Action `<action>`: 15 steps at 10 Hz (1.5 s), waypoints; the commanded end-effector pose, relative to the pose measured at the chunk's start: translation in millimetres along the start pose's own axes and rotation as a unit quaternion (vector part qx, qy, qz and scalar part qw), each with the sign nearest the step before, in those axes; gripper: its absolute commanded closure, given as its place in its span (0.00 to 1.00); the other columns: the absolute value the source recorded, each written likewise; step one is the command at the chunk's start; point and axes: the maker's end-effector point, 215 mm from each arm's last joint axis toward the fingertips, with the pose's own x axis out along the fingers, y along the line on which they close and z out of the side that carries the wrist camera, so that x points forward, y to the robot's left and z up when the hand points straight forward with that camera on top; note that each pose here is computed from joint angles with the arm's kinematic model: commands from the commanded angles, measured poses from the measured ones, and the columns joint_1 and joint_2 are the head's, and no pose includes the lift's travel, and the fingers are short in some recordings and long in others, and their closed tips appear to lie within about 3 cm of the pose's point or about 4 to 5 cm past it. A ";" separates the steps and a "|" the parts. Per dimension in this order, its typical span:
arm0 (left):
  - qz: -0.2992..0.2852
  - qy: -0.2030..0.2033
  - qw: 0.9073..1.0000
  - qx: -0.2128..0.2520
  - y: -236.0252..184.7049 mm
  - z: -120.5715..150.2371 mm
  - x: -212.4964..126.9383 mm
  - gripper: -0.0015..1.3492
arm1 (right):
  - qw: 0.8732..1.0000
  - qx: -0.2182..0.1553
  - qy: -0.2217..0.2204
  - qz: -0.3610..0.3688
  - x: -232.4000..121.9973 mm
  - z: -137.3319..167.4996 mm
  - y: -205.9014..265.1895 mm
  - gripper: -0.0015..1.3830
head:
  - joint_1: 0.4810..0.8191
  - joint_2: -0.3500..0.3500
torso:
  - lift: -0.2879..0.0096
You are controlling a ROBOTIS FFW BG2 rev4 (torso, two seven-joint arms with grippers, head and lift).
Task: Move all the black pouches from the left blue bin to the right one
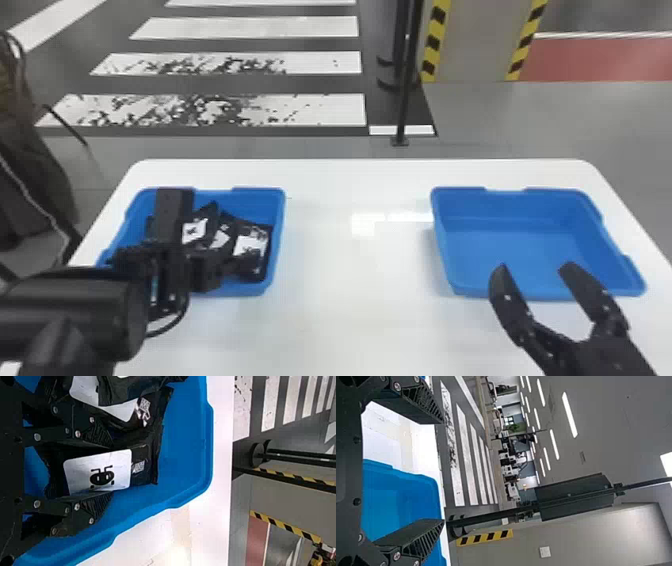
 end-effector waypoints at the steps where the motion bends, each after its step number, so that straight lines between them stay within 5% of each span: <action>1: 0.002 -0.019 1.000 0.016 0.3 11.4 -1.6 0.92 | 1.000 0.002 0.001 -0.001 -0.3 -1.1 -0.5 0.10 | 0.63 0.55 | 0.50; 3: 0.014 -0.029 0.999 0.022 3.6 13.3 -17.2 0.89 | 1.000 0.003 0.000 0.000 -0.6 0.0 0.3 0.10 | 0.63 0.55 | 0.50; 6: 0.028 -0.083 0.996 0.034 -6.9 29.9 -94.3 0.89 | 1.000 0.022 0.006 0.012 2.3 -4.2 7.2 0.10 | 0.63 0.58 | 0.50; 11: -0.136 -0.109 0.984 0.024 -147.4 17.5 -136.4 0.89 | 0.978 0.165 0.014 0.130 52.6 -18.9 77.5 0.10 | 0.63 0.58 | 0.50; 15: -0.233 -0.114 0.966 0.021 -225.9 22.6 -141.7 0.89 | 0.955 0.223 0.057 0.187 63.7 -39.2 128.9 0.10 | 0.63 0.52 | 0.50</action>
